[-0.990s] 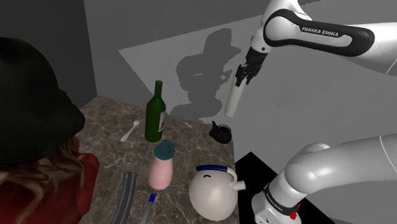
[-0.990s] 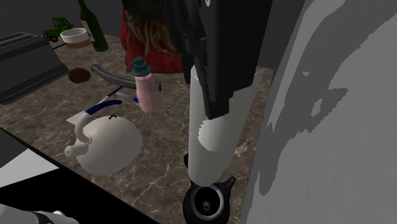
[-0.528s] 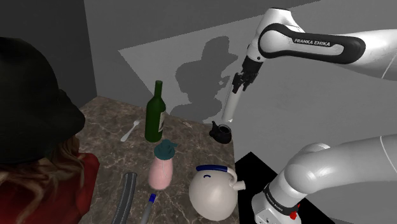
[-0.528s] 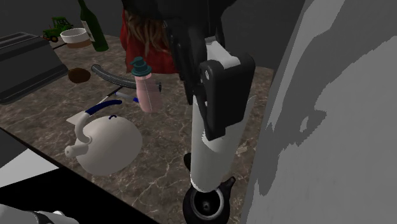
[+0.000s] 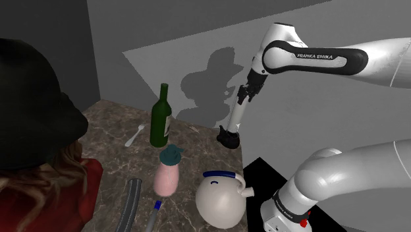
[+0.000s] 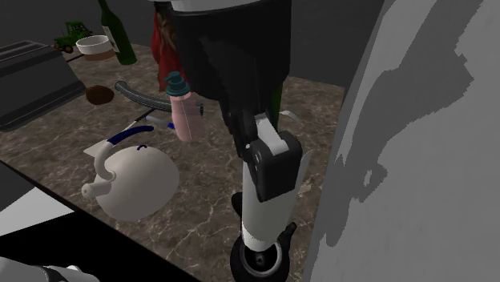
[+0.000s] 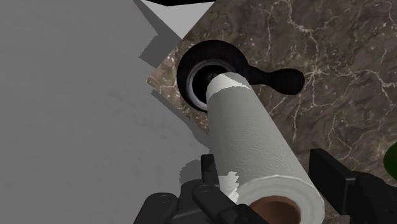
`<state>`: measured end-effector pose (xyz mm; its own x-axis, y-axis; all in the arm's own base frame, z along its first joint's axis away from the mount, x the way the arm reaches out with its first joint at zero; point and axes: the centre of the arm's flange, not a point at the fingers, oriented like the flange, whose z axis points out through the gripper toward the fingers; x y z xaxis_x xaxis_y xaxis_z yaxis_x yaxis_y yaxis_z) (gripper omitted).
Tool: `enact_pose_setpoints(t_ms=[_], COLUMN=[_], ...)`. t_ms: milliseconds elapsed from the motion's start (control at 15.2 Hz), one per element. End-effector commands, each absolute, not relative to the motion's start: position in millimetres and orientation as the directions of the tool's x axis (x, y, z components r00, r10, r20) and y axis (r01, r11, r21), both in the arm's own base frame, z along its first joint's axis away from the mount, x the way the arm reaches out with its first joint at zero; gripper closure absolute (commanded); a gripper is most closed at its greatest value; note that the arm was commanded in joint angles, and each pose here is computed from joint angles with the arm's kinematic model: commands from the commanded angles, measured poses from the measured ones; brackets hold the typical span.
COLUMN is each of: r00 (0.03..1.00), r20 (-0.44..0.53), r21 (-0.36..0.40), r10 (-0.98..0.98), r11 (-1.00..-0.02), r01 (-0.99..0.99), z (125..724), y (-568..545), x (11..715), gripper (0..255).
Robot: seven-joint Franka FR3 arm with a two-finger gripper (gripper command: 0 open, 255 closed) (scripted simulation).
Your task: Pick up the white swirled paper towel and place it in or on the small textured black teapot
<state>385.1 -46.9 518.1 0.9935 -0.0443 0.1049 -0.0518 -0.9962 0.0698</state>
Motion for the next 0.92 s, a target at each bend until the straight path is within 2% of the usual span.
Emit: enact_pose_setpoints(t_ms=[0,462,528,858], r00=[0.993,0.993,0.993,0.993], r20=[0.106,0.106,0.106,0.106], r21=[0.070,0.070,0.070,0.070], r10=[-0.044,-0.044,-0.044,-0.044], r11=[-0.996,-0.996,-0.996,-0.996], r01=[-0.052,-0.052,-0.052,-0.052], z=[513.7,513.7,513.7,513.7], y=[-46.2,-46.2,-46.2,-46.2], x=[384.6,384.7,384.7,384.7], gripper=[255,255,0,0])
